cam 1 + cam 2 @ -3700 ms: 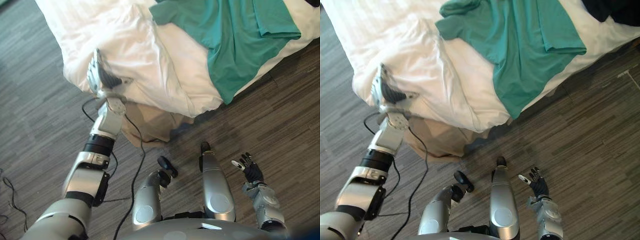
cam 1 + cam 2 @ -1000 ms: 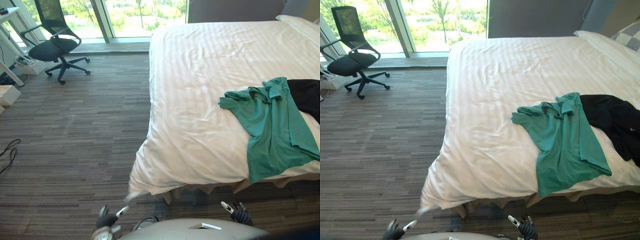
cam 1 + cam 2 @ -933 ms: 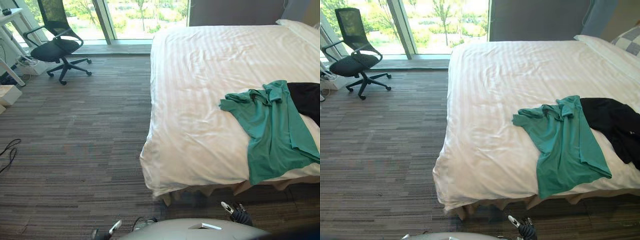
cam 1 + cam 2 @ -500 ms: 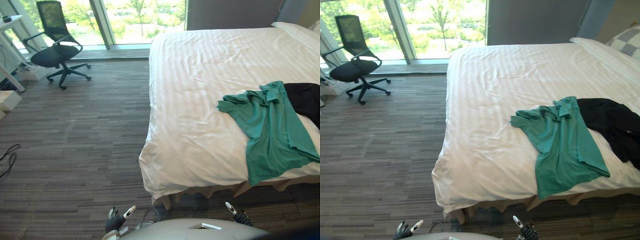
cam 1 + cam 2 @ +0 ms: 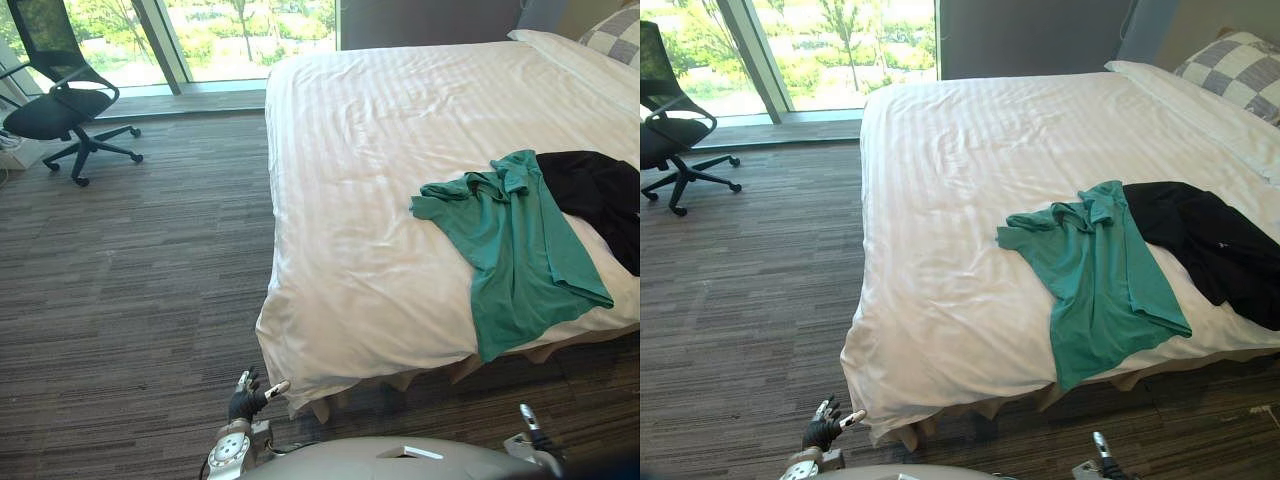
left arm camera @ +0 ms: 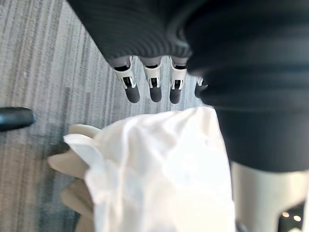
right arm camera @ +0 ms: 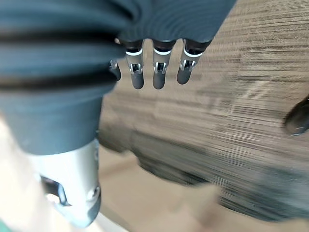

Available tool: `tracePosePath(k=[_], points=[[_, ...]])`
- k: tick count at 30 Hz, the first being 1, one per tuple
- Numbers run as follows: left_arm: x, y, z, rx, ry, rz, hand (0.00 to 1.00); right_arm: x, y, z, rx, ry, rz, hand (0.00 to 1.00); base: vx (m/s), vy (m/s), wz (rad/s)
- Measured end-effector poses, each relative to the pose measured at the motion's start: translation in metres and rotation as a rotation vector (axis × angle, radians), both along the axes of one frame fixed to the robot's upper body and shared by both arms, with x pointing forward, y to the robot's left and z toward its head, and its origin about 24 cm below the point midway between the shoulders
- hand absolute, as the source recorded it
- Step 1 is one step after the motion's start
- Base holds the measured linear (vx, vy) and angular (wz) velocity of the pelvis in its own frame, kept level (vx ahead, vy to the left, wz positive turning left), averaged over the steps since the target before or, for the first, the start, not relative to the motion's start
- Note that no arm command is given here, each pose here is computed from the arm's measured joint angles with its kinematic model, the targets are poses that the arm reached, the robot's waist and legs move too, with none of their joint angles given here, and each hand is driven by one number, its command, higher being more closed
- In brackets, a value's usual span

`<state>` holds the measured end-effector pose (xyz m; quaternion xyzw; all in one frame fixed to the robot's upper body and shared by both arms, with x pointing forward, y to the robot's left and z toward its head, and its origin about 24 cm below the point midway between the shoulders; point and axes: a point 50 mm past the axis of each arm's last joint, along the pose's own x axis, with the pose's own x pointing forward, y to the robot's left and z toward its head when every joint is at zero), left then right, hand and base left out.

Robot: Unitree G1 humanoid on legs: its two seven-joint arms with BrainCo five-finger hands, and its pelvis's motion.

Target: Tidy the bed and pick cloth on bed and put in laundry

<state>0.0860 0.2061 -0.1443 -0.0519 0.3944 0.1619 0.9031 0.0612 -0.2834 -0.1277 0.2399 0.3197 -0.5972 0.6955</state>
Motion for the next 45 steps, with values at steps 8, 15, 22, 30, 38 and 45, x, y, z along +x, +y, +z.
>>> tracePosePath(k=[8,15,22,30,38,45], points=[[-0.019,0.006,0.002,0.010,0.017,0.035,0.00,0.077,-0.078,0.140,-0.601,-0.364,0.095,0.00,-0.05,-0.003,-0.03],[-0.029,0.005,0.000,0.014,0.050,0.000,0.00,0.138,-0.063,0.219,-0.922,-0.497,0.380,0.00,0.02,-0.015,0.16],[-0.031,0.009,0.000,0.025,0.068,-0.062,0.00,0.220,-0.006,0.237,-0.937,-0.584,0.876,1.00,0.00,-0.006,0.34],[-0.037,0.013,-0.001,-0.055,0.061,0.021,0.00,0.278,0.073,0.235,-0.952,-0.542,1.336,1.00,-0.04,-0.006,0.32],[-0.033,0.015,0.001,-0.039,0.035,0.009,0.00,0.303,0.149,0.223,-0.786,-0.565,1.589,1.00,-0.09,-0.009,0.30],[0.049,0.031,0.028,-0.034,-0.193,-0.041,0.00,0.336,0.194,0.313,-0.956,-0.744,1.556,1.00,-0.16,-0.019,0.23]])
